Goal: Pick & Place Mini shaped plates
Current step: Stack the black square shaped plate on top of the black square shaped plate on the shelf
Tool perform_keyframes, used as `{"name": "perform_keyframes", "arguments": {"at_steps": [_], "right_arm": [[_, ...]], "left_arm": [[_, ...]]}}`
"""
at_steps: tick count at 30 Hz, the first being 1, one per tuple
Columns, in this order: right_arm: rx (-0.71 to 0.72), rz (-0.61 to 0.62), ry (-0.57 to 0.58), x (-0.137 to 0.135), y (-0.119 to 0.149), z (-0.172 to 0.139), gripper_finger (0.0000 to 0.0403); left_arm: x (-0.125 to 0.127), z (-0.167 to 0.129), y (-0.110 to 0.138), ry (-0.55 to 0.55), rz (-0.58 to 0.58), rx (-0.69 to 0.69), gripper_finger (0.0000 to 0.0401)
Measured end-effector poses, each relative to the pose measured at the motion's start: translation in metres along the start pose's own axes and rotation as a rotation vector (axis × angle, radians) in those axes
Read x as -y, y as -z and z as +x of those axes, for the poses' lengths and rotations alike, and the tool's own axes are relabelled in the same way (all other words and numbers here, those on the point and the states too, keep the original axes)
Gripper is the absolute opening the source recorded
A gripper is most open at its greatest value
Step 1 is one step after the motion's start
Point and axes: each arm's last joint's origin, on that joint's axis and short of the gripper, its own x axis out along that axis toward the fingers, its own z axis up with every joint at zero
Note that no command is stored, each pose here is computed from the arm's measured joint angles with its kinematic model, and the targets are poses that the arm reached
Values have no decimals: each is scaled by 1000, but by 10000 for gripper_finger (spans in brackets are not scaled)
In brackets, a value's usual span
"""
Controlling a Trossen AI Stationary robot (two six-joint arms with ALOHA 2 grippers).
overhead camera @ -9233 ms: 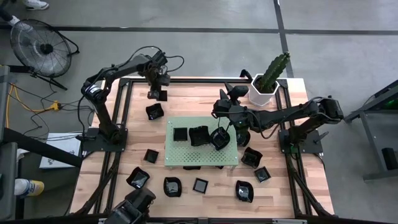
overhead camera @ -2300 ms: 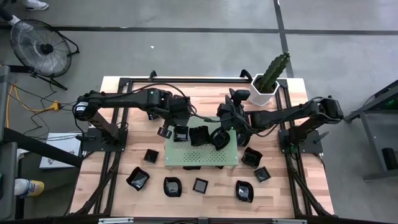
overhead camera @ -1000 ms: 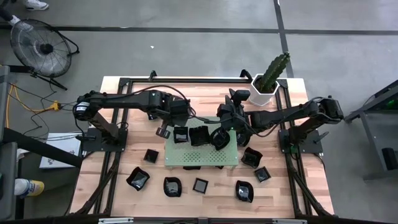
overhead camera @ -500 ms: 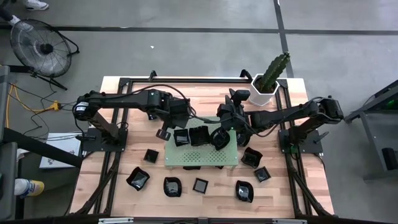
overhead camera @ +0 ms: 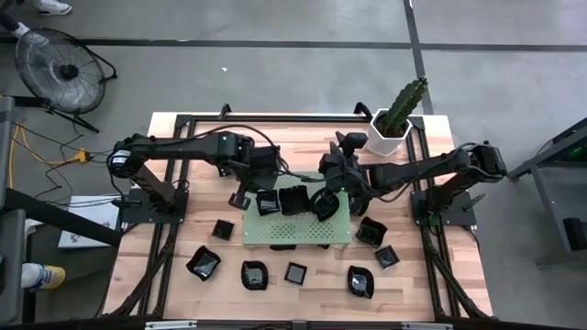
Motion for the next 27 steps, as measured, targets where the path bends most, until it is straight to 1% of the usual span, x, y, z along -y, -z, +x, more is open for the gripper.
{"name": "perform_keyframes", "arguments": {"at_steps": [5,8,10,12,14,17,18,20,22,27], "right_arm": [[143,18,-57,0,-15,-22,197],[246,60,-71,7,-25,-42,197],[340,106,-123,13,-30,-54,197],[441,147,-216,16,-32,-66,197],[557,200,-342,19,-33,-76,197],[770,257,-610,21,-37,-90,197],[836,260,-703,20,-38,-93,197],[927,241,-849,15,-39,-97,197],[960,217,-911,8,-40,-97,197],[959,203,-900,-10,-46,-92,197]], "left_arm": [[0,0,0,-9,2,-7,0],[0,0,1,-9,2,-8,0],[0,0,1,-9,2,-8,0],[0,0,1,-8,2,-9,0],[0,0,1,-7,2,-12,0],[0,0,1,-7,2,-12,0],[0,0,1,-7,3,-12,0],[0,0,1,-7,3,-12,0],[0,0,1,-8,3,-11,0],[0,0,1,-8,3,-11,0]]}}
